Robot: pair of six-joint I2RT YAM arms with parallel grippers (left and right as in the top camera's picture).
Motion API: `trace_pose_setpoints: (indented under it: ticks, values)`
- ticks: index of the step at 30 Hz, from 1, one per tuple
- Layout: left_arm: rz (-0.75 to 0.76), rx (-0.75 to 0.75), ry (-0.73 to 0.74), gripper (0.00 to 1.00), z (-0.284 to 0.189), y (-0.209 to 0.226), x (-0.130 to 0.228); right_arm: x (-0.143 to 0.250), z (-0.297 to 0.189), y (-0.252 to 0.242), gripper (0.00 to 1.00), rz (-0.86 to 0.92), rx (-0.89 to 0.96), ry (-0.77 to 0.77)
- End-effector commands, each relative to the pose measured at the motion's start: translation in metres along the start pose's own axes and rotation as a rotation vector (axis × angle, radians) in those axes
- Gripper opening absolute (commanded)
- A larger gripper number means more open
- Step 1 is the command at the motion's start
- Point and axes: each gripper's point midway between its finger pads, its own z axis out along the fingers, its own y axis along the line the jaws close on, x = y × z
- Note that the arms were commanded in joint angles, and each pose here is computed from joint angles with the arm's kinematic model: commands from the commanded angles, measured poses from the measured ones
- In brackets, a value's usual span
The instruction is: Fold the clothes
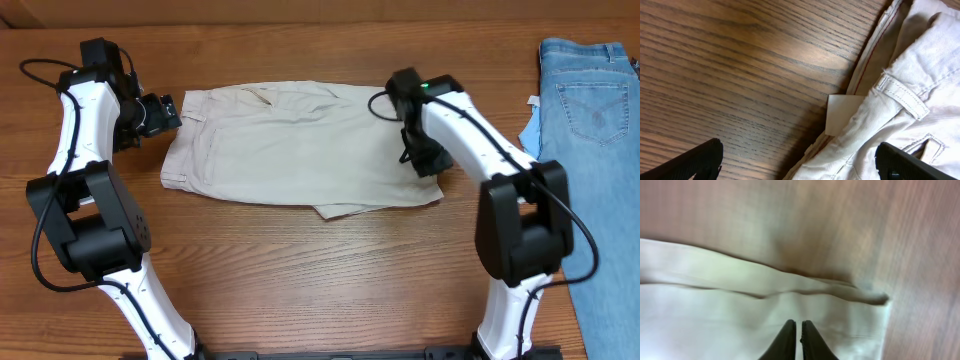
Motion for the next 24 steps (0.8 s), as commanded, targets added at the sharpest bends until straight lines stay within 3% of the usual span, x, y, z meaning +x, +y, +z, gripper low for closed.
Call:
trace_pose_setpoints:
  ticks: [1, 3, 4, 7, 10, 17, 24]
  values:
    - [-0.005, 0.013, -0.008, 1.0, -0.001, -0.004, -0.005, -0.032, -0.02, 0.019, 0.32, -0.207, -0.116, -0.079]
    - [0.015, 0.053, 0.016, 1.0, -0.001, -0.011, 0.001, -0.035, -0.022, 0.031, 0.75, -0.321, -0.162, -0.082]
    - [0.045, 0.103, 0.022, 1.0, -0.001, -0.02, 0.002, -0.036, -0.022, 0.037, 0.86, -0.388, -0.187, -0.079]
    - [0.173, 0.28, 0.015, 1.0, -0.007, -0.05, 0.003, -0.035, -0.022, 0.049, 1.0, -0.531, -0.254, -0.04]
    - [0.255, 0.396, 0.003, 1.0, -0.014, -0.069, 0.006, -0.038, -0.021, 0.055, 1.0, -0.562, -0.286, -0.023]
    - [0.325, 0.392, -0.018, 1.0, -0.013, -0.07, 0.004, -0.046, -0.019, 0.054, 1.0, -0.549, -0.282, -0.024]
    - [0.345, 0.305, -0.095, 0.87, -0.009, -0.059, -0.016, -0.042, -0.019, 0.053, 0.99, -0.552, -0.287, -0.004]
